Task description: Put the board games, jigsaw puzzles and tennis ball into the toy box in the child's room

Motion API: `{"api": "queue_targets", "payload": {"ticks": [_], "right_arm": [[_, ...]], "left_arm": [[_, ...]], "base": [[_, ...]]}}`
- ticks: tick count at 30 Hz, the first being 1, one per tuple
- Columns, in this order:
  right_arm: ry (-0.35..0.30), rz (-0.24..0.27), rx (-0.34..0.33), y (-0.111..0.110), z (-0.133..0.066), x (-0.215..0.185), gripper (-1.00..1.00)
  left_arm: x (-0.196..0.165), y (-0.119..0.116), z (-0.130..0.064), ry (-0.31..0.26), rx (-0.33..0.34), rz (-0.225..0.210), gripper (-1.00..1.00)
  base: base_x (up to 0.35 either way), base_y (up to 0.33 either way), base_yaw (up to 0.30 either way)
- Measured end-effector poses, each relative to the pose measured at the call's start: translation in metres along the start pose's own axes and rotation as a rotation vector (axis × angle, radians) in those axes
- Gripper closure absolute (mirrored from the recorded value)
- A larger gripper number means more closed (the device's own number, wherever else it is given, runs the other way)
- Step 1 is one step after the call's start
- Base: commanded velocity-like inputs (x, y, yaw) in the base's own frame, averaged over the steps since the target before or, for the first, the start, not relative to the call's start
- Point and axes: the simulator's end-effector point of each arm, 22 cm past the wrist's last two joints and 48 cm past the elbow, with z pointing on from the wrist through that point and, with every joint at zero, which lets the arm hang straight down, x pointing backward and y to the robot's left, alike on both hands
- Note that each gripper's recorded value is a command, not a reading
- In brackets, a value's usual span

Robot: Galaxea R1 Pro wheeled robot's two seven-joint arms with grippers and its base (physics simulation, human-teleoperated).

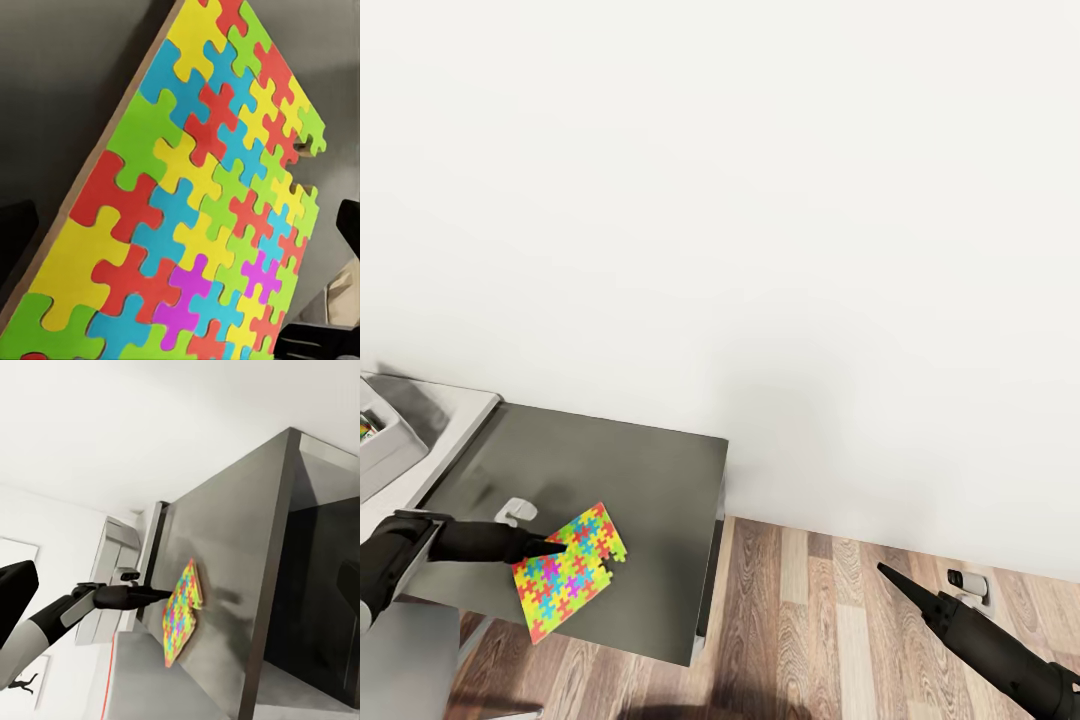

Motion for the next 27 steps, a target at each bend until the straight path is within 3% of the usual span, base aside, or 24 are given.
{"api": "queue_targets", "payload": {"ticks": [9, 27], "right_arm": [[-0.001, -0.002, -0.003, 0.001, 0.001, 0.0, -1.0], [0.0, -0.003, -0.003, 0.002, 0.001, 0.0, -1.0]], "left_arm": [[0.009, -0.036, 0.025, 0.01, 0.114, 0.003, -1.0], [0.005, -0.054, 0.041, 0.002, 0.156, 0.012, -1.0]], "base": [[0.0, 0.0, 0.0], [0.0, 0.0, 0.0]]}}
